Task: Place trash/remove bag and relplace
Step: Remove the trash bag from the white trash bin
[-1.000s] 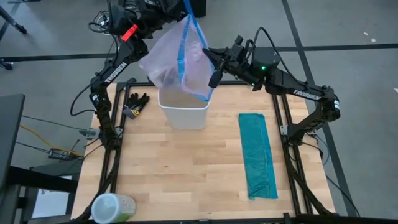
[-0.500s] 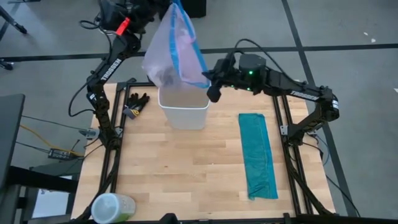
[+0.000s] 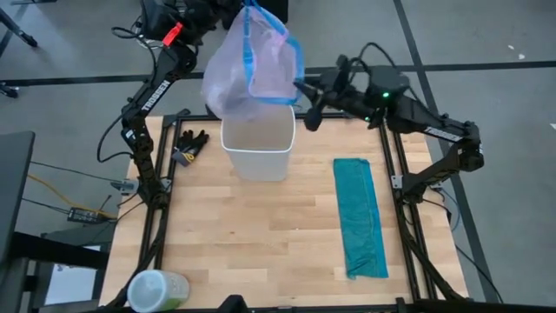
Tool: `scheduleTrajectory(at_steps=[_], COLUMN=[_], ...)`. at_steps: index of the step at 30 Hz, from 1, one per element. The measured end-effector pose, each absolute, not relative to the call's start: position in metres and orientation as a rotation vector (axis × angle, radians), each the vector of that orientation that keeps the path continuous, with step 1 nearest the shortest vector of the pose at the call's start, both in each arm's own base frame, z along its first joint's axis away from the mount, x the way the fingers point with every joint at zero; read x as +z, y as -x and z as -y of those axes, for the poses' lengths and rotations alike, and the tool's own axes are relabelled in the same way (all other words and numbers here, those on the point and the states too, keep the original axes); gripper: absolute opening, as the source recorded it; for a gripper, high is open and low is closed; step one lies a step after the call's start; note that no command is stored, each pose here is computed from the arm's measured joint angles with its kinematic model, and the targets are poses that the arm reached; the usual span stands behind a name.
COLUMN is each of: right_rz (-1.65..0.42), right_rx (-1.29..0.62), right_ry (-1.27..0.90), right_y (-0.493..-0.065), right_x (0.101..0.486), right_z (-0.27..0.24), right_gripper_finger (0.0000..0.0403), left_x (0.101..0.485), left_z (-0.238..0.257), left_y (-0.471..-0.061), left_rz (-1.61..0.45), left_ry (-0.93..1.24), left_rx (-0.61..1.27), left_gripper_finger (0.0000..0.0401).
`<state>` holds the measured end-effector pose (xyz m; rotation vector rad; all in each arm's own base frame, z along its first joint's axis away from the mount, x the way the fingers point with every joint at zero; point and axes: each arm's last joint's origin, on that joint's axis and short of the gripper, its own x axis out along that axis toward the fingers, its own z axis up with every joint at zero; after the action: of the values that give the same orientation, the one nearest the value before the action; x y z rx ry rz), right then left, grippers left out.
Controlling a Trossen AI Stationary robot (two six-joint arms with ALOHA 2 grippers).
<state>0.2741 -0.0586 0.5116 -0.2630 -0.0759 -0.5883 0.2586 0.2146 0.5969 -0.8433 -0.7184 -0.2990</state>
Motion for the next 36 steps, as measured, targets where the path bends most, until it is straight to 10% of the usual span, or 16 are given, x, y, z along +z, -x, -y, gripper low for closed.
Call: scheduleTrajectory(at_steps=[13,36], right_rz=[0.200,0.291], right_rx=[-0.568,-0.514], right_ry=[0.109,0.208], right_y=[-0.266,-0.357], right_x=[0.523,0.507], right_z=[0.056,0.071], right_gripper_finger=[0.0250,0.0226], left_x=[0.592,0.598], left_z=[-0.218,-0.181], left_y=[-0.263,-0.279], left_rz=[0.707,0.611], left_ry=[0.800,0.878], left_rx=[-0.204,-0.523], left_gripper_finger=[0.0004,0.0004])
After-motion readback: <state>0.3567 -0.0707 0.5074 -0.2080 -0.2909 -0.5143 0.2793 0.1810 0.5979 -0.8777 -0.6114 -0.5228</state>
